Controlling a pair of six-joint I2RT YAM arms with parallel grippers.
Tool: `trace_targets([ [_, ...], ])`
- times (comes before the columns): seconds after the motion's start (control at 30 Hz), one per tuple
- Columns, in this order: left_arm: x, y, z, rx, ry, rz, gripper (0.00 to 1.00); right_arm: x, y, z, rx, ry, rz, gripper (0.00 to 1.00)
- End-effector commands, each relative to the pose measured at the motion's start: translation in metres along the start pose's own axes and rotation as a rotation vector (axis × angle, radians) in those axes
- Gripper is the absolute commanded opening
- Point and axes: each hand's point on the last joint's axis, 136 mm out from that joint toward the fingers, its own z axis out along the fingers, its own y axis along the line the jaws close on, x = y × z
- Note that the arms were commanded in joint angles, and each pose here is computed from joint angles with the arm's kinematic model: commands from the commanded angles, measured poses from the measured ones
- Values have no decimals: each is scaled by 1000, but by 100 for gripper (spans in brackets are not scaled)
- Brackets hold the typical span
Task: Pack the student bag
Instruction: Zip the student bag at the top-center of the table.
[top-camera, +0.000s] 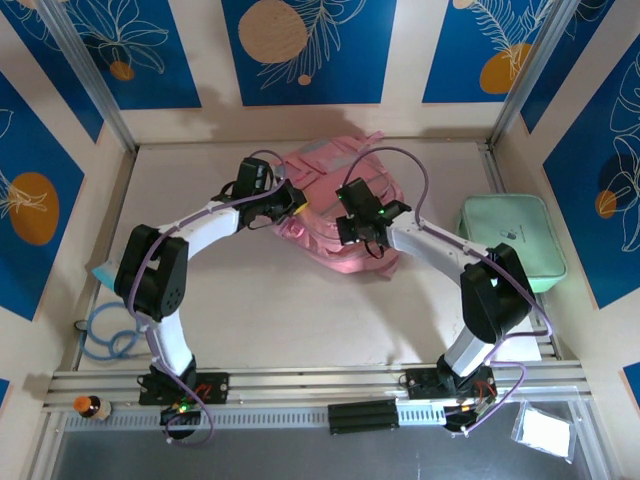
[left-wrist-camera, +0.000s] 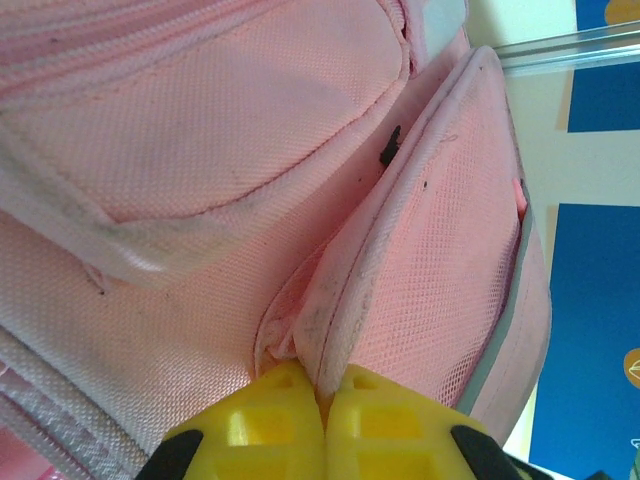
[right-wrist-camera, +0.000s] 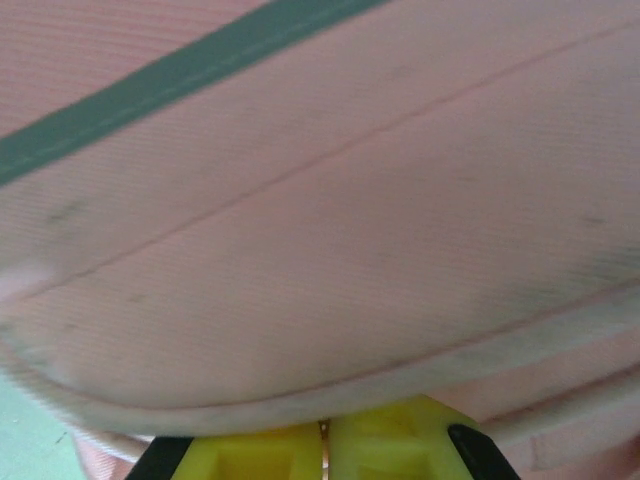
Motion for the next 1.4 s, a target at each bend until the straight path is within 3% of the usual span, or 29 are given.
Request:
trace_targets([
  [0.0,-25,15,-16,-40,-69,-3,0,-10,-14,-2,26,-20,-15,1],
  [0.13,-28,13,-28,-35,-79,8,12,-21,16,-6,-77,-30,-74,0],
  [0.3,-31,21,-59,-61,-135,2,40,-31,74,-11,-246,-31,-175,0],
  [0.57,-23,66,-117,-209,-269,-53,50,-41,158,-10,-430,-8,-238,0],
  [0.83,-15,45,-124,-98,-261,-106,51,-42,213,-16,-536,-2,-283,0],
  [0.97,-19,42,-119,-89,-269,-121,49,-43,215,-18,-547,-7,-265,0],
  [1.37,-24,45,-96,-57,-251,-163,30,-42,208,-21,-540,-13,-245,0],
])
